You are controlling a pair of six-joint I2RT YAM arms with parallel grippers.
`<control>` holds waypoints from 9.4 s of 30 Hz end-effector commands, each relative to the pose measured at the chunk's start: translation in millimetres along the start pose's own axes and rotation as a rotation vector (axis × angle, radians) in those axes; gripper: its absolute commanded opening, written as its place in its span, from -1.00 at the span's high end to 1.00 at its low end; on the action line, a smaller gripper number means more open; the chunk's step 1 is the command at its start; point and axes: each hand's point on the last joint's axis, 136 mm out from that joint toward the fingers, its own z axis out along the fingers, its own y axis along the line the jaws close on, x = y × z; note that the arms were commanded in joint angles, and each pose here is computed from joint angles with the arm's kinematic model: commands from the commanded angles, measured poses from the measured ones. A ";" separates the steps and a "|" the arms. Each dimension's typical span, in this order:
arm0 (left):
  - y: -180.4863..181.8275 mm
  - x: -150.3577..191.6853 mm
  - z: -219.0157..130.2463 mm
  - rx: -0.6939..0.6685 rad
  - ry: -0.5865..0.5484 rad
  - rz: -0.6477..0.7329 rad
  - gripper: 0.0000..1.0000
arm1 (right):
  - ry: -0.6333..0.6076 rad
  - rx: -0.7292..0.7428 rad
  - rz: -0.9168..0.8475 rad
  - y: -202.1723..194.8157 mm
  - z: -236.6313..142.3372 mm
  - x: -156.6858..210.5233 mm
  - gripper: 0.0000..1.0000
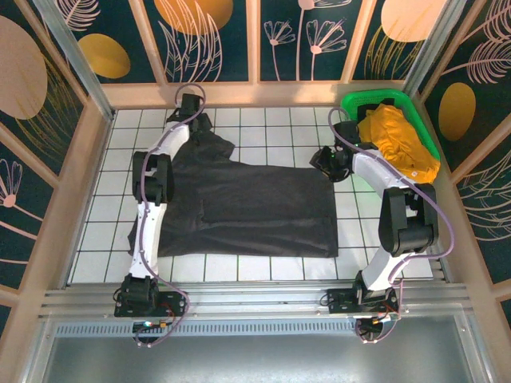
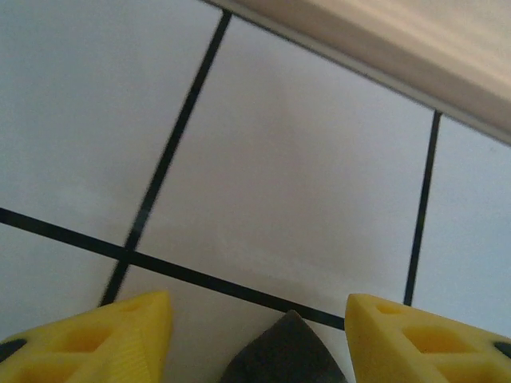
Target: Fold and stack the t-shirts
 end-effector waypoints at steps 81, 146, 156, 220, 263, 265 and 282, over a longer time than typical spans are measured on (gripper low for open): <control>74.7 59.5 -339.1 -0.064 0.042 -0.122 1.00 | -0.061 0.152 0.023 -44.5 -25.7 14.4 1.00; 202.3 122.5 -238.8 -0.214 0.229 -0.410 -0.09 | 0.096 0.211 0.192 -80.3 8.2 74.1 0.64; 227.9 138.5 -215.8 -0.291 0.245 -0.373 0.83 | 0.122 0.305 0.229 -104.7 28.1 77.7 0.61; 129.9 155.3 -205.4 -0.032 0.388 -0.113 0.10 | 0.025 0.232 0.153 -21.8 43.6 -20.7 0.64; 49.0 248.6 -270.7 0.238 0.607 -0.313 0.77 | 0.042 0.141 0.086 15.7 36.1 0.2 0.58; 42.4 250.9 -272.5 0.264 0.626 -0.314 0.55 | 0.045 0.142 0.084 16.1 36.7 2.6 0.58; 42.6 192.7 -283.3 0.122 0.499 -0.265 0.00 | 0.051 0.065 0.037 46.7 36.9 8.5 0.55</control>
